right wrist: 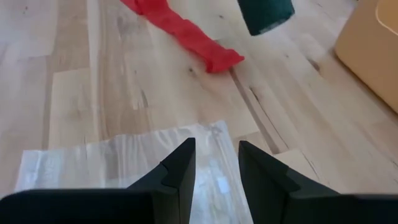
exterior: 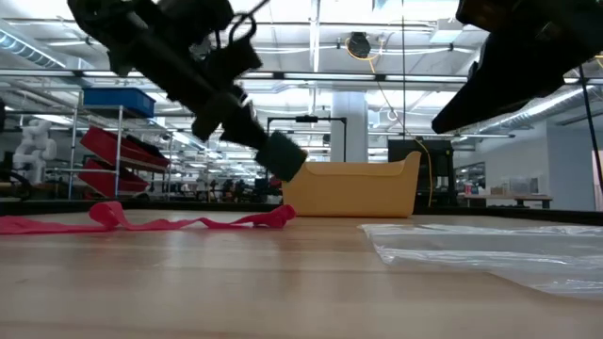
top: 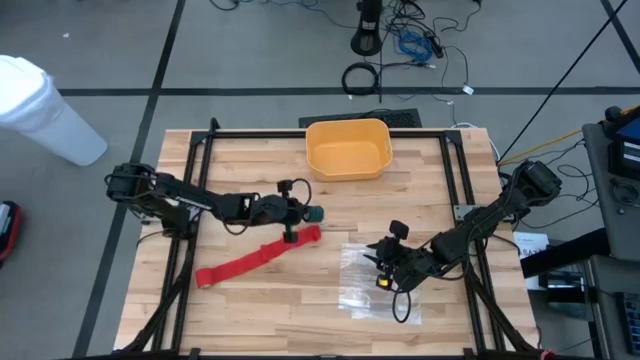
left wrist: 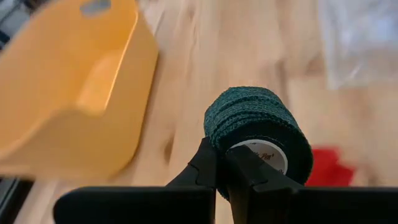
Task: Roll bandage
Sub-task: Roll the green bandage, then open the transparent zip bag
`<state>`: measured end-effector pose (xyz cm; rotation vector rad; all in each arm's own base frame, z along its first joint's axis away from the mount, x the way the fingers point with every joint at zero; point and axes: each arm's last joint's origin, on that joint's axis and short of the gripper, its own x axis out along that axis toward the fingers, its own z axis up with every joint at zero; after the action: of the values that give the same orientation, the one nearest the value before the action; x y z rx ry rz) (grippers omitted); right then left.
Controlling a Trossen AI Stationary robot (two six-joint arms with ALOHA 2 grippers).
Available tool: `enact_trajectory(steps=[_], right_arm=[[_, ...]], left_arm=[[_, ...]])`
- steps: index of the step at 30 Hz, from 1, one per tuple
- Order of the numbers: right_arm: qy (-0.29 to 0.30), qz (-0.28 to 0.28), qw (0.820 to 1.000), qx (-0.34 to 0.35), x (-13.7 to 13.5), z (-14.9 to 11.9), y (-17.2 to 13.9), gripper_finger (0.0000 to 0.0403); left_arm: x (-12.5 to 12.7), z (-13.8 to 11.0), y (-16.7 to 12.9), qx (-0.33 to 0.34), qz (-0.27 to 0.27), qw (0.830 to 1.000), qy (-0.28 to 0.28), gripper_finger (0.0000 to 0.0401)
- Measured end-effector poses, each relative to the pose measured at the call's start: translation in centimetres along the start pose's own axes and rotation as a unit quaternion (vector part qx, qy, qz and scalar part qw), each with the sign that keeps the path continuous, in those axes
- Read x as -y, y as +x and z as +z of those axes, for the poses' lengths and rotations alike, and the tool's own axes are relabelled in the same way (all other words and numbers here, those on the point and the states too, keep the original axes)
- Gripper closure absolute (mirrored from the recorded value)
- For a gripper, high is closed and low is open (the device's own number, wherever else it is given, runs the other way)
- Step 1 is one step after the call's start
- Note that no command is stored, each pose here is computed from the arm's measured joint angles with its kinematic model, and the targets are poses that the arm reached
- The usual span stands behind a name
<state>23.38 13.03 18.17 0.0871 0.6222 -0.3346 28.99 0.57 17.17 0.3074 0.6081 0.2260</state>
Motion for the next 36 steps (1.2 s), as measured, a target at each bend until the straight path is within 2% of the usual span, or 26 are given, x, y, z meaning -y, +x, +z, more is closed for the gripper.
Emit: enact_trajectory(steps=[5, 9, 16, 19, 28, 31, 36], right_arm=[[0.005, 0.002, 1.000, 0.008, 0.0, 0.3, 0.2, 0.0296], [0.005, 0.000, 1.000, 0.011, 0.2, 0.5, 0.4, 0.0296], [0.013, -0.001, 1.000, 0.018, 0.3, 0.8, 0.6, 0.0295], [0.009, 0.005, 1.000, 0.026, 0.2, 1.0, 0.6, 0.0289], [0.013, 0.006, 1.000, 0.028, 0.2, 1.1, 0.6, 0.0276], [0.013, 0.004, 0.999, 0.029, 0.2, 1.1, 0.6, 0.0280], [0.013, 0.003, 1.000, 0.028, 0.2, 1.1, 0.6, 0.0284]], left_arm=[[-2.0, -2.8, 0.4, -0.114, 0.016, 0.993, -0.011, 0.0391], [-3.1, -3.5, 0.6, -0.136, 0.031, 0.990, -0.036, 0.0390], [-3.2, -3.0, 0.7, -0.118, -0.026, 0.991, -0.062, 0.0382], [-3.1, -2.6, 0.7, -0.111, -0.029, 0.991, -0.074, 0.0351], [-3.0, -1.7, 0.8, -0.062, -0.058, 0.993, -0.079, 0.0225], [-2.9, -1.3, 0.8, -0.046, -0.057, 0.994, -0.079, 0.0206], [-2.8, -0.8, 0.8, -0.020, -0.054, 0.995, -0.082, 0.0201]])
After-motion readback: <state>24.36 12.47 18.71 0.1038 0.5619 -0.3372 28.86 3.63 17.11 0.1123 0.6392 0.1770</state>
